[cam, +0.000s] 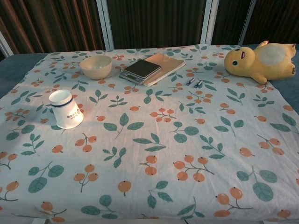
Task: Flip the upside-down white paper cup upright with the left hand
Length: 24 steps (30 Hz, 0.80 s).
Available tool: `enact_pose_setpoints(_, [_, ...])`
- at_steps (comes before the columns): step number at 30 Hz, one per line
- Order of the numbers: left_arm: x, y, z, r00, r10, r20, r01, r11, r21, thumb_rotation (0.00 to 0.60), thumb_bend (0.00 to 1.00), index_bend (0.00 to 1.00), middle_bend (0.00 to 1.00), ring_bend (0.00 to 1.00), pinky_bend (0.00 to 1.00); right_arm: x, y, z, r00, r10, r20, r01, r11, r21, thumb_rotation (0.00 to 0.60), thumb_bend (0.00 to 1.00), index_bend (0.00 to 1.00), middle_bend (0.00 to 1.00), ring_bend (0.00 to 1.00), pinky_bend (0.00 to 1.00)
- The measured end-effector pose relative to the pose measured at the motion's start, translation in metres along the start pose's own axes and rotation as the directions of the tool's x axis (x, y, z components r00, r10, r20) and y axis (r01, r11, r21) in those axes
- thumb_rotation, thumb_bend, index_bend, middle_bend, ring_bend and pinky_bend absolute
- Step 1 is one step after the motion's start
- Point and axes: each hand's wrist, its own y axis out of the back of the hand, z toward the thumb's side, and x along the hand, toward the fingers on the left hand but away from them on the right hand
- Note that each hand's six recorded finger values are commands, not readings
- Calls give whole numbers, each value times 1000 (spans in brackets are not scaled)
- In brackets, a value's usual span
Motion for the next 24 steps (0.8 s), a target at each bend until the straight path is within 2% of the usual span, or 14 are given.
enact_pose_setpoints(14, [1, -1, 11, 999, -4, 38, 3, 1000, 19, 600, 460, 0, 0, 0, 0, 3, 3, -4, 1000, -13, 1, 13, 1000, -7, 600, 177, 0, 0, 0, 0])
enact_pose_setpoints(19, [9, -1, 25, 994, -11, 112, 0, 996, 94, 600, 458, 0, 0, 0, 0, 4, 5, -6, 1000, -15, 7, 15, 1000, -1, 600, 176, 0, 0, 0, 0])
enact_pose_setpoints(24, [25, -4, 50, 978, -36, 204, 6, 990, 144, 600, 447, 0, 0, 0, 0, 5, 5, -8, 1000, -11, 15, 11, 1000, 0, 600, 177, 0, 0, 0, 0])
